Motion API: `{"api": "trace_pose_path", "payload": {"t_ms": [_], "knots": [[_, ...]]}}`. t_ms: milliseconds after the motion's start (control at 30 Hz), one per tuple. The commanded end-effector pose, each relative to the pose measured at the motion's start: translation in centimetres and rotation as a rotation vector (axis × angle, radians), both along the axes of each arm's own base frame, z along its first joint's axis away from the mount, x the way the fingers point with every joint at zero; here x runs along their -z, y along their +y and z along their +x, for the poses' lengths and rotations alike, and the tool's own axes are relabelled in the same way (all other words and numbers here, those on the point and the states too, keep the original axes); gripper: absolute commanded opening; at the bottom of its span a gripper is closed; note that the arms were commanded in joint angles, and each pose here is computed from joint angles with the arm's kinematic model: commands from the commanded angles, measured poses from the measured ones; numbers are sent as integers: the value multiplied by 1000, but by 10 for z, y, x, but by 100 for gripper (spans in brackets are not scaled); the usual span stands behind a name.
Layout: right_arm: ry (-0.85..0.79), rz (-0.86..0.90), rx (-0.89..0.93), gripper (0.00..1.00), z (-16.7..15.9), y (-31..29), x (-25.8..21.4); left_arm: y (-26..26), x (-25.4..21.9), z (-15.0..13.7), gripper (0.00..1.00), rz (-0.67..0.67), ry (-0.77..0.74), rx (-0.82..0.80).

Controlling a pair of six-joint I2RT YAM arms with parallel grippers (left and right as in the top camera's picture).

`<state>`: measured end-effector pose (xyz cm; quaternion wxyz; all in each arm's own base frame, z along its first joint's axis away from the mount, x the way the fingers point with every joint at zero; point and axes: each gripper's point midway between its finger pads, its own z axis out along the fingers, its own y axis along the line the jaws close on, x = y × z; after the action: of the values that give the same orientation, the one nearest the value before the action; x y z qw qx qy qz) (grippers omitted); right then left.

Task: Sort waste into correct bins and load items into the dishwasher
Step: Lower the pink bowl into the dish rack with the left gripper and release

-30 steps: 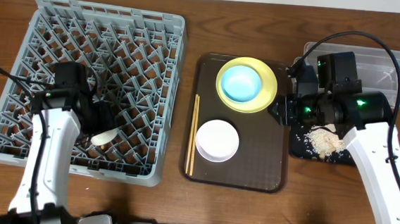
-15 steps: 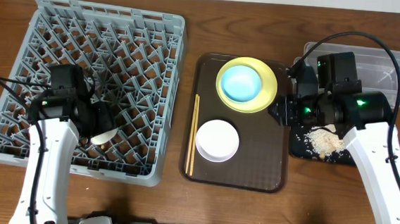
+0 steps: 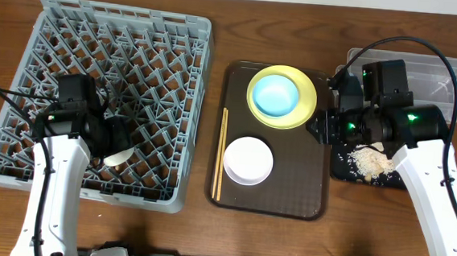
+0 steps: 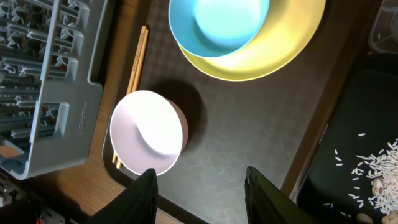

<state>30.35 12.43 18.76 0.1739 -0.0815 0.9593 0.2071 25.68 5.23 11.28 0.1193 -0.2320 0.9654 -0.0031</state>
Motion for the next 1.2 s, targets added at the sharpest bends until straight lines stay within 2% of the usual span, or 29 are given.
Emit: {"api": "trace_pose_path", "payload": {"t_ms": [0, 333, 500, 867, 1000, 1167], "knots": [[-27, -5, -7, 43, 2, -2, -6, -1, 3, -4, 69, -2, 17, 7], [-28, -6, -8, 44, 3, -2, -6, -2, 4, -8, 71, -5, 34, 7], [-30, -17, -5, 44, 3, -4, -6, -3, 4, -8, 76, -14, 35, 8], [-31, -19, -4, 44, 3, -4, -5, -3, 1, -8, 76, -11, 25, 8], [-31, -19, -4, 44, 3, -4, -5, -4, -8, -6, 72, -10, -13, 10], [-28, -81, 29, 44, 4, -16, -1, -20, -46, 7, 68, -78, -165, 45]]}}
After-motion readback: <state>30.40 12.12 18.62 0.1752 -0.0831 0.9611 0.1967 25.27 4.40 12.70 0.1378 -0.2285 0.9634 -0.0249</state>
